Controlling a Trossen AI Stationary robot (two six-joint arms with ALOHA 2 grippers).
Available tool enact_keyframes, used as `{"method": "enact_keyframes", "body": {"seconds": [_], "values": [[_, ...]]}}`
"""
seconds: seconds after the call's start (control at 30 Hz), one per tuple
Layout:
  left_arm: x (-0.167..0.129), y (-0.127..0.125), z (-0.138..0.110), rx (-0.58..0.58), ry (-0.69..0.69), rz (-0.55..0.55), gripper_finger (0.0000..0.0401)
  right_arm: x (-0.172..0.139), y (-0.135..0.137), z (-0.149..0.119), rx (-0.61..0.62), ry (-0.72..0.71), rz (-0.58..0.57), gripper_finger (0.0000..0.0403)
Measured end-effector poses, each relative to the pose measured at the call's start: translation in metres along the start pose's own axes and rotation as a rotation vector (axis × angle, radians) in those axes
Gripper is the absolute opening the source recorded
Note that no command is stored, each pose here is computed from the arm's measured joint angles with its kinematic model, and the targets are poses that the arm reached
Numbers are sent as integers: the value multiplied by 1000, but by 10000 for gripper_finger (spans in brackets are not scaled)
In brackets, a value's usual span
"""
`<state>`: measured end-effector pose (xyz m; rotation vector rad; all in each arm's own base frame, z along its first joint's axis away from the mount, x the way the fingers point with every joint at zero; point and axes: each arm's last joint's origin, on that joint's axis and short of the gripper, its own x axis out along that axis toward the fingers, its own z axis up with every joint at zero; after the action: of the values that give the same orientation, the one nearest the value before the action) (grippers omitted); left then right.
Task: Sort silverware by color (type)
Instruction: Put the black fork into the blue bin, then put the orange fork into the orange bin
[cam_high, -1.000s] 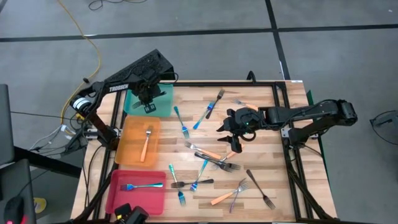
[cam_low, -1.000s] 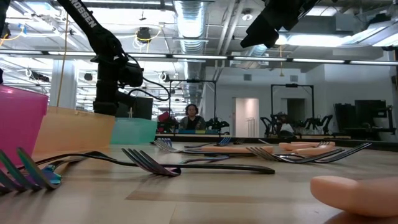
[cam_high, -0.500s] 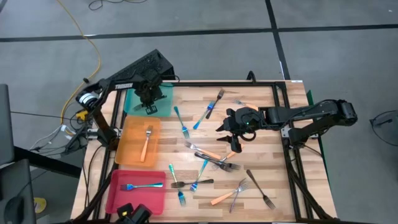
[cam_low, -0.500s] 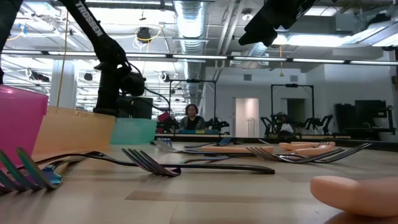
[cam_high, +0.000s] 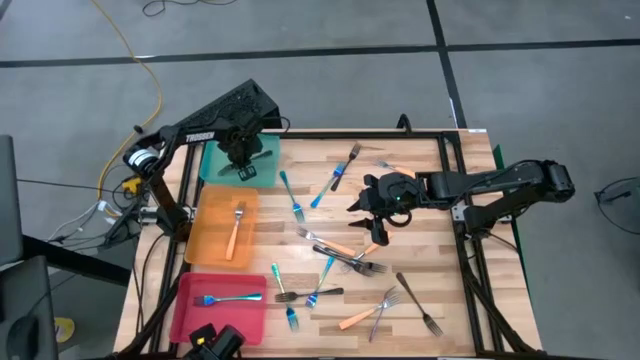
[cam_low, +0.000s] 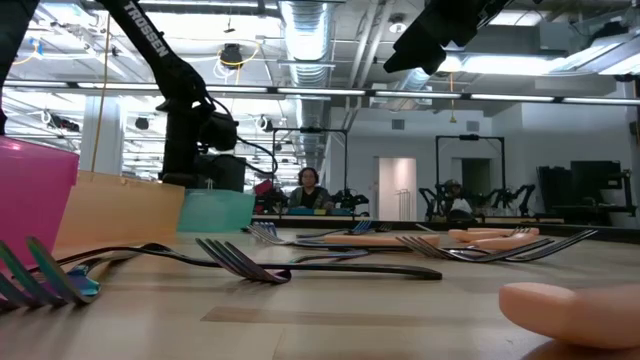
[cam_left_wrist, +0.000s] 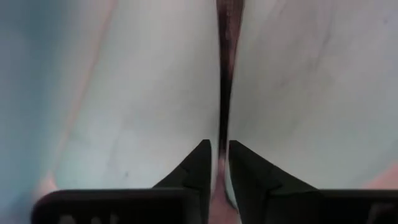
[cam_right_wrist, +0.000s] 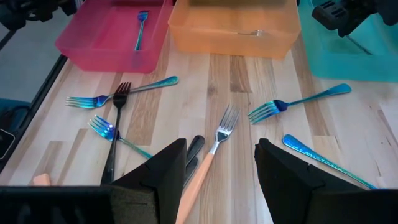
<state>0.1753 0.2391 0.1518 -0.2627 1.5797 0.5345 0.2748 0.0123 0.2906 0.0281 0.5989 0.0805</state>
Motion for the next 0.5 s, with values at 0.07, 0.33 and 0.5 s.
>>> {"method": "enact_keyframes", "body": {"seconds": [0.07, 0.33, 0.5], "values": [[0, 0, 0, 4, 1, -1, 59, 0, 0, 0, 0, 0, 0, 210], [-5, 1, 2, -2, -1, -13, 74, 0, -1, 0, -6, 0, -2, 210], [-24, 7, 9, -21, 11, -34, 75, 0, -5, 0, 7, -2, -49, 210]]}}
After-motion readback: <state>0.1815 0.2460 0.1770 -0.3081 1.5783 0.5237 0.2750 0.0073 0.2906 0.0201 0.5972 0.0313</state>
